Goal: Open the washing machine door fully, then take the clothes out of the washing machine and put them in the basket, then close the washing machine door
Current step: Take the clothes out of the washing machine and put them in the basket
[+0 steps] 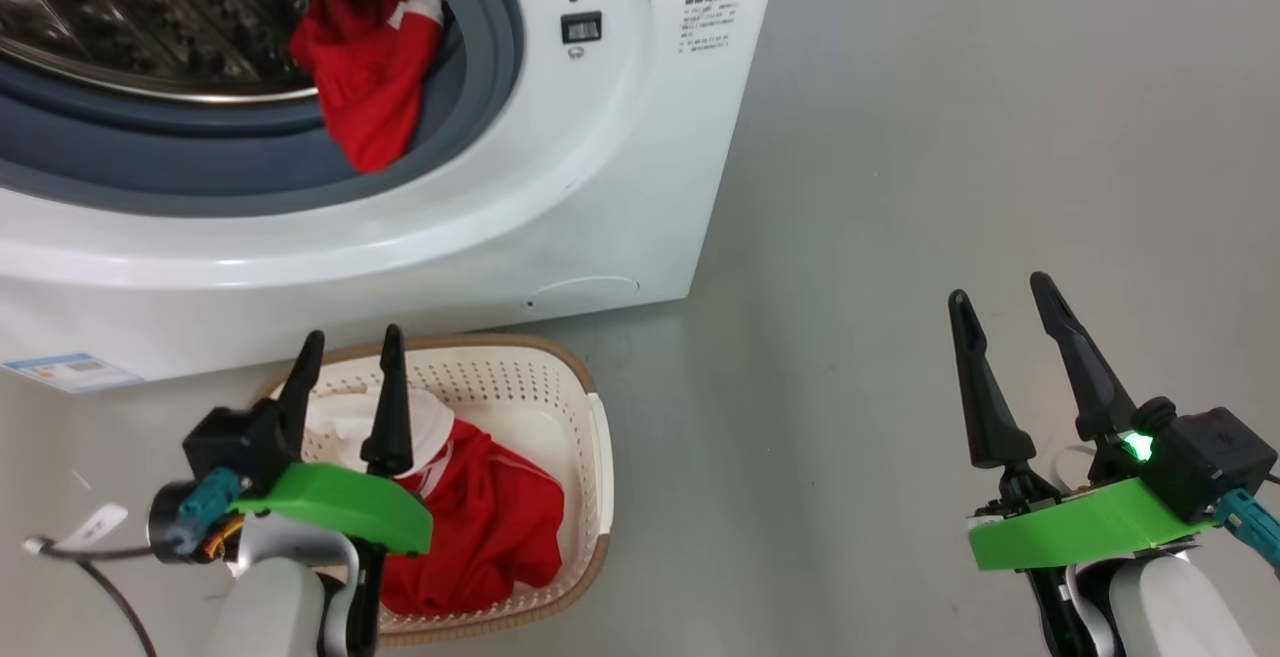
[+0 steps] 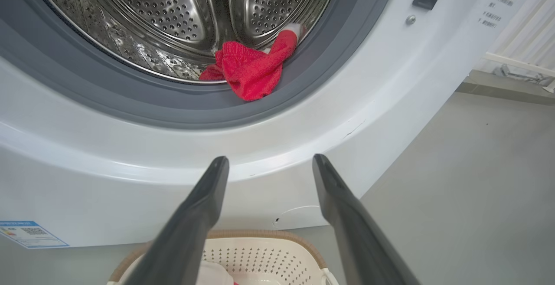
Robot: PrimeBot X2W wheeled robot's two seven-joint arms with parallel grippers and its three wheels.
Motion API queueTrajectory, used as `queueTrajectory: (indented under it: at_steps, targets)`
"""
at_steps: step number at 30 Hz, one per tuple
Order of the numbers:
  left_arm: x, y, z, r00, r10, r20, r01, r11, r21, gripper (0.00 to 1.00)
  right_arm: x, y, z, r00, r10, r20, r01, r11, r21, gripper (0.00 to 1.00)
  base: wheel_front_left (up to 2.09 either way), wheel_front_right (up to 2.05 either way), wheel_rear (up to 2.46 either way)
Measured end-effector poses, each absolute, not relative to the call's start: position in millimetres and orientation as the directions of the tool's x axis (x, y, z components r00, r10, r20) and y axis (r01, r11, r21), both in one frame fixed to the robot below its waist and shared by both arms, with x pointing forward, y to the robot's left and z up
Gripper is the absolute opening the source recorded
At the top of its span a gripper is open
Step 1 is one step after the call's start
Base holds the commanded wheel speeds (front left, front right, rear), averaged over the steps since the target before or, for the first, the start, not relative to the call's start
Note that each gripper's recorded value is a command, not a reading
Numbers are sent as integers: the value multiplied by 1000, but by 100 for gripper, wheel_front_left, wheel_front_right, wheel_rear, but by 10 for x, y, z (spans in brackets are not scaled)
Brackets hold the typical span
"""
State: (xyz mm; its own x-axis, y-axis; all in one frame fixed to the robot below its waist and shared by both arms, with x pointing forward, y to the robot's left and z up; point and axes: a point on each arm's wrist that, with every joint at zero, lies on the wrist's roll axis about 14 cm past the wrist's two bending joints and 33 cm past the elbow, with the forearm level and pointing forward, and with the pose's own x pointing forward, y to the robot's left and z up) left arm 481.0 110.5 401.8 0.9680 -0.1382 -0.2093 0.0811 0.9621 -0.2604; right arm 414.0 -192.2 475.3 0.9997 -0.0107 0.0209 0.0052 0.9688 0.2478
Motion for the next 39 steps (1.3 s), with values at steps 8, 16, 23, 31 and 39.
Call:
queueTrajectory:
  at_steps: [8, 16, 23, 31, 39]
  targets:
    - [4618, 1163, 4419, 988, -122, -94, 95, 962, -257, 100, 3972, -1946, 4824, 999, -19, 30, 11, 972, 234, 100, 0, 0, 0]
    - [4397, 1234, 4610, 993, -108, -48, 93, 965, -244, 100, 3816, -2007, 4937, 998, -38, 56, 24, 974, 226, 100, 0, 0, 0]
    - [4240, 1293, 4809, 996, -86, 3, 84, 972, -221, 100, 3659, -2017, 5009, 997, -40, 73, 24, 978, 205, 100, 0, 0, 0]
    - [4033, 1369, 4928, 998, -62, 31, 67, 976, -209, 100, 3460, -2052, 5068, 995, -54, 88, 35, 979, 201, 100, 0, 0, 0]
    - [3892, 1425, 5013, 998, -45, 54, 55, 977, -206, 100, 3372, -2090, 5157, 991, -64, 117, 41, 981, 190, 100, 0, 0, 0]
